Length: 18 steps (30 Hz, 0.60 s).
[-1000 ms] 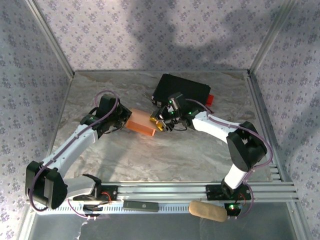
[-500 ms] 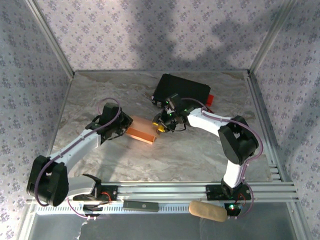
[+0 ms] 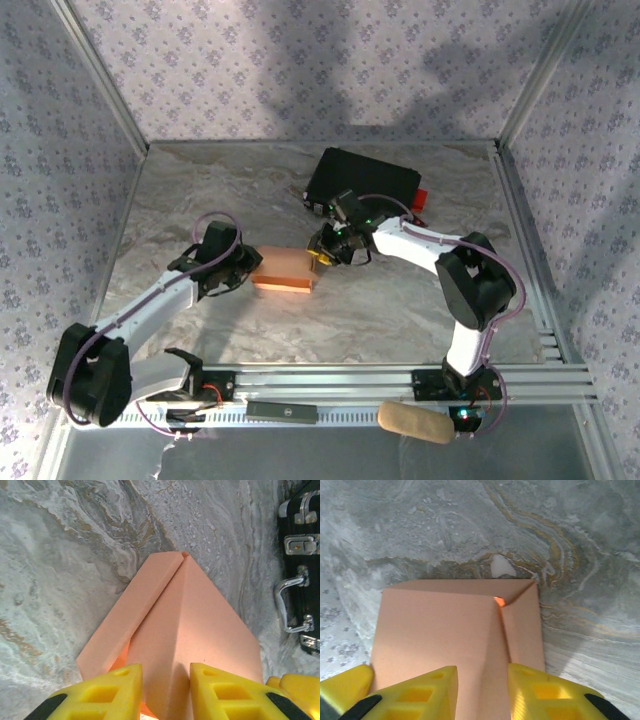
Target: Fold the paper box
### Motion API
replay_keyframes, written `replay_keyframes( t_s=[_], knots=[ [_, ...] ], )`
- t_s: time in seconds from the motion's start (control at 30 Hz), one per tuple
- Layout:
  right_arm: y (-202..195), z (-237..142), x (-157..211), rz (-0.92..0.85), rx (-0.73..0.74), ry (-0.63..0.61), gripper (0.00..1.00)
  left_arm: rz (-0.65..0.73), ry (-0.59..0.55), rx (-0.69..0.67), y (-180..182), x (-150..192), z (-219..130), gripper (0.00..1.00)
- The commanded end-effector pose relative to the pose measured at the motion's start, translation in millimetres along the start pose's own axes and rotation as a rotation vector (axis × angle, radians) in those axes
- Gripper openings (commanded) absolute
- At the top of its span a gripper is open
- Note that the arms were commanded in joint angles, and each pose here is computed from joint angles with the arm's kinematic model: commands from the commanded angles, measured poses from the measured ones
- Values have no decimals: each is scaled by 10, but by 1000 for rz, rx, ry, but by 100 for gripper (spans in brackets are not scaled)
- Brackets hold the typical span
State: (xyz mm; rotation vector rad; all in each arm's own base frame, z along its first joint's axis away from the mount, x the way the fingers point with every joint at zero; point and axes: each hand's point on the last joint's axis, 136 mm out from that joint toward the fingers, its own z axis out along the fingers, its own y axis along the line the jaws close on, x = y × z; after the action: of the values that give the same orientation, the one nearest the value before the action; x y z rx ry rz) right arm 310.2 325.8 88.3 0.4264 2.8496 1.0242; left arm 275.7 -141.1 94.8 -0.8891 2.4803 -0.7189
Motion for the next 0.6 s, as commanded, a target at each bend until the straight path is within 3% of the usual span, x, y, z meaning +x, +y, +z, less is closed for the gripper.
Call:
replay_keyframes(
  t_s=[0.0, 0.37, 0.57],
  knots=[
    [-75, -43, -4, -44, 76, -31, 32, 56, -9, -65, 153, 23, -52, 32],
    [-111, -154, 39, -169, 161, -112, 36, 169, -15, -170, 366, 73, -60, 44],
    [57, -301, 126, -257, 130, -185, 41, 218, -14, -197, 408, 105, -33, 46]
  ],
)
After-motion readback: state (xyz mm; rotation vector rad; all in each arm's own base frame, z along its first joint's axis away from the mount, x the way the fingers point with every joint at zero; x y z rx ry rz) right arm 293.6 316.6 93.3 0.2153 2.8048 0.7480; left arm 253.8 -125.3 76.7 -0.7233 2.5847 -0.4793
